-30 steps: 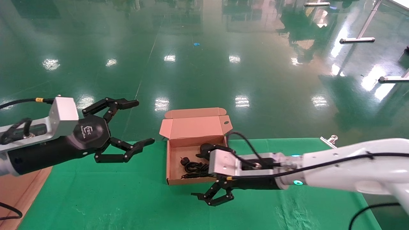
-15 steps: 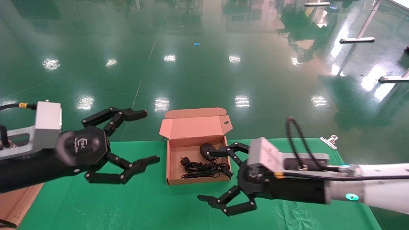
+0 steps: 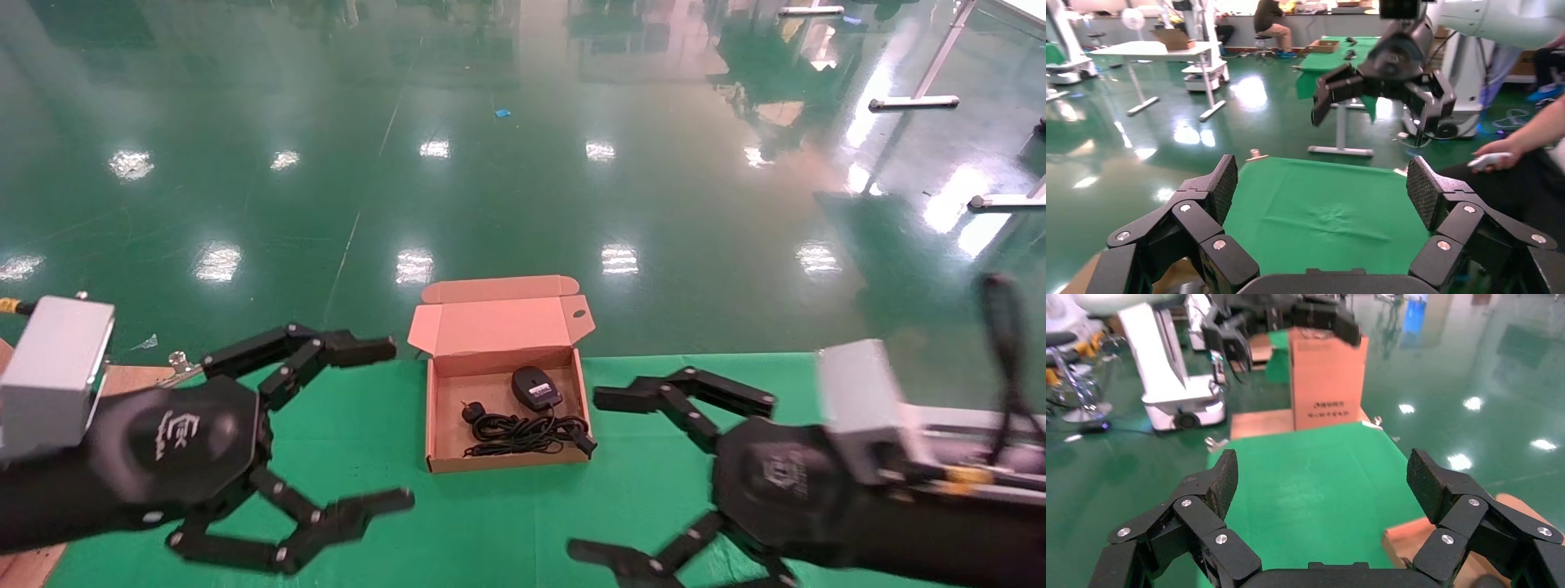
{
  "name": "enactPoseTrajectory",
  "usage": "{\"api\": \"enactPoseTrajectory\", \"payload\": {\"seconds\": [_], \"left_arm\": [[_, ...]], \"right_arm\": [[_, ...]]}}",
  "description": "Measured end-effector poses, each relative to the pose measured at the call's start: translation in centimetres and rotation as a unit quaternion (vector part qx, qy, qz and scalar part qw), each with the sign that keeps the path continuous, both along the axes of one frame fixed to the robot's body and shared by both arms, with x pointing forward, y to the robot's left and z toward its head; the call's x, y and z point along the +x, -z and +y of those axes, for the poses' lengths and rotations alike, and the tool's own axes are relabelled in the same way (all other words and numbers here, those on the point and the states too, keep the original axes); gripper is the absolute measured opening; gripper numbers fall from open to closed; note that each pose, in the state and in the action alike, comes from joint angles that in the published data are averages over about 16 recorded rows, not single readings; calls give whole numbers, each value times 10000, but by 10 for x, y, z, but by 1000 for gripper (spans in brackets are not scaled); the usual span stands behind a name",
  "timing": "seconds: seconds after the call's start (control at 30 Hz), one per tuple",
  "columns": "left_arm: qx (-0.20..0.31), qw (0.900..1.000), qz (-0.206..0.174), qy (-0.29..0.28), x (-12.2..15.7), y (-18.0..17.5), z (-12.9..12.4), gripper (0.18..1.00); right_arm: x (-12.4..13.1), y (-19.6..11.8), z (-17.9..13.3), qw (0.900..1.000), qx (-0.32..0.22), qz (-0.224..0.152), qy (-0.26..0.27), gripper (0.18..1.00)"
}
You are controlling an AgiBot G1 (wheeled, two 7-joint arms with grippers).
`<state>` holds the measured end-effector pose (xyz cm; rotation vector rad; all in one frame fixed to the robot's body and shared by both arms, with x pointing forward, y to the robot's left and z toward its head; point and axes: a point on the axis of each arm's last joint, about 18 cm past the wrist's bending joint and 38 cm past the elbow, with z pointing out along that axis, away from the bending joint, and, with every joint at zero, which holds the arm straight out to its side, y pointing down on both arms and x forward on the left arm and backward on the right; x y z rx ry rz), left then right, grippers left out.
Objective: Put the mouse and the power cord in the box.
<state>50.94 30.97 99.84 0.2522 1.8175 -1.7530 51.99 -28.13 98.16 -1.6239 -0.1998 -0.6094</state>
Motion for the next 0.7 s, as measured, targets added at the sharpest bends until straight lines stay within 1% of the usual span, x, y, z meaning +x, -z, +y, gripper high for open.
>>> {"api": "enactPoseTrajectory", "payload": {"seconds": [0.2,0.33,0.47,0.7], "left_arm": [[109,9995,212,223,-19,3,-6,1001],[184,9988,315,332,-30,5,-8,1001],[235,9982,378,395,-36,7,-10,1001],[275,9978,406,436,-40,8,-11,1001]], "right_arm": [[-29,-7,-14,9998,89,43,-197,1001],[-42,-10,-20,9995,106,49,-288,1001],[-48,-12,-22,9994,109,49,-331,1001],[-51,-12,-23,9993,110,38,-351,1001]]}}
